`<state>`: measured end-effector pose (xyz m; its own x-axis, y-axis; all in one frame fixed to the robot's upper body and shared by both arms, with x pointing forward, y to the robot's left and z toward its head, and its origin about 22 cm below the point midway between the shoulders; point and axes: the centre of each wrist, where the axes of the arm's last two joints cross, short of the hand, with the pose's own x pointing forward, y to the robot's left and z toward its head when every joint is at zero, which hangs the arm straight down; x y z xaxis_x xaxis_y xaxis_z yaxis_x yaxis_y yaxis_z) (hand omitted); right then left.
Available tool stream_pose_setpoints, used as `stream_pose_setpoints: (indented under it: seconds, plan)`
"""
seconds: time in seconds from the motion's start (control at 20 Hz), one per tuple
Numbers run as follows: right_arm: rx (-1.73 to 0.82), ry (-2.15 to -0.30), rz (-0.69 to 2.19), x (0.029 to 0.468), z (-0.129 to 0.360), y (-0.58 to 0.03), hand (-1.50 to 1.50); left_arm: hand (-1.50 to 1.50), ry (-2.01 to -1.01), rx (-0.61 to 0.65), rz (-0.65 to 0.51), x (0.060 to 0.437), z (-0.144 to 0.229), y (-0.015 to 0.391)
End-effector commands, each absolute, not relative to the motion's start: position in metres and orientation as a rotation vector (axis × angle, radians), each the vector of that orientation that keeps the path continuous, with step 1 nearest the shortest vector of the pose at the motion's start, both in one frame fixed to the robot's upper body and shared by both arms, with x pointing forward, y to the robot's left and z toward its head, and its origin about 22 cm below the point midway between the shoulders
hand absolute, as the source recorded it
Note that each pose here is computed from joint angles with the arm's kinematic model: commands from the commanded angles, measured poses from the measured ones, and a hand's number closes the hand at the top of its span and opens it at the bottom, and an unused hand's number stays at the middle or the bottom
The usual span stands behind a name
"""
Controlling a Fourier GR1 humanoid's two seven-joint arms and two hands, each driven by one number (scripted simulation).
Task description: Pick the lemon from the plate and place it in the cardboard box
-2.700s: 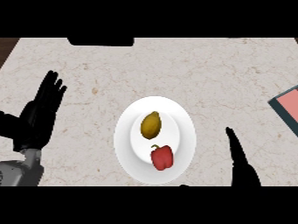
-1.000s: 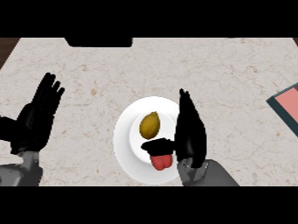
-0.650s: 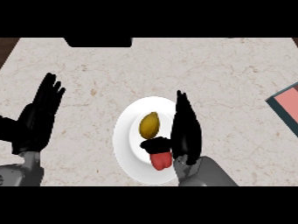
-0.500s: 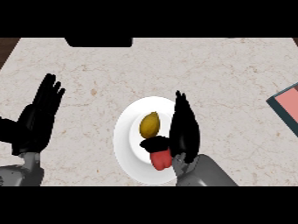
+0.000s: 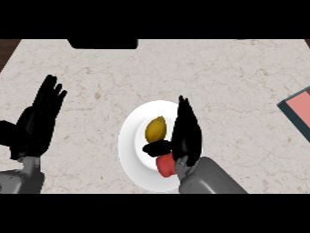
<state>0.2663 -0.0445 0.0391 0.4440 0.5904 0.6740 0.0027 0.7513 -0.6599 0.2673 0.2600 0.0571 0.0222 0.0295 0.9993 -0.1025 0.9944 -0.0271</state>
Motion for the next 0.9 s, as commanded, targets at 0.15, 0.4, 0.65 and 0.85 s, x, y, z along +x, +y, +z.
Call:
stream_pose_setpoints:
  seconds: [0.15, 0.4, 0.65, 0.85]
  plan:
    - [-0.635, -0.943, 0.318, 0.266, 0.039, -0.026, -1.50, 0.00, -1.541, 0.062, 0.110, 0.262, 0.042, 0.262]
    - [-0.637, -0.919, 0.328, 0.264, 0.011, -0.030, -1.50, 0.00, -1.554, 0.067, 0.099, 0.263, 0.050, 0.263]
    - [-0.640, -0.917, 0.340, 0.283, 0.011, -0.032, -1.50, 0.00, -1.541, 0.065, 0.103, 0.266, 0.036, 0.261]
    - [-0.632, -0.926, 0.353, 0.286, 0.028, -0.035, -1.50, 0.00, -1.539, 0.072, 0.102, 0.253, 0.054, 0.256]
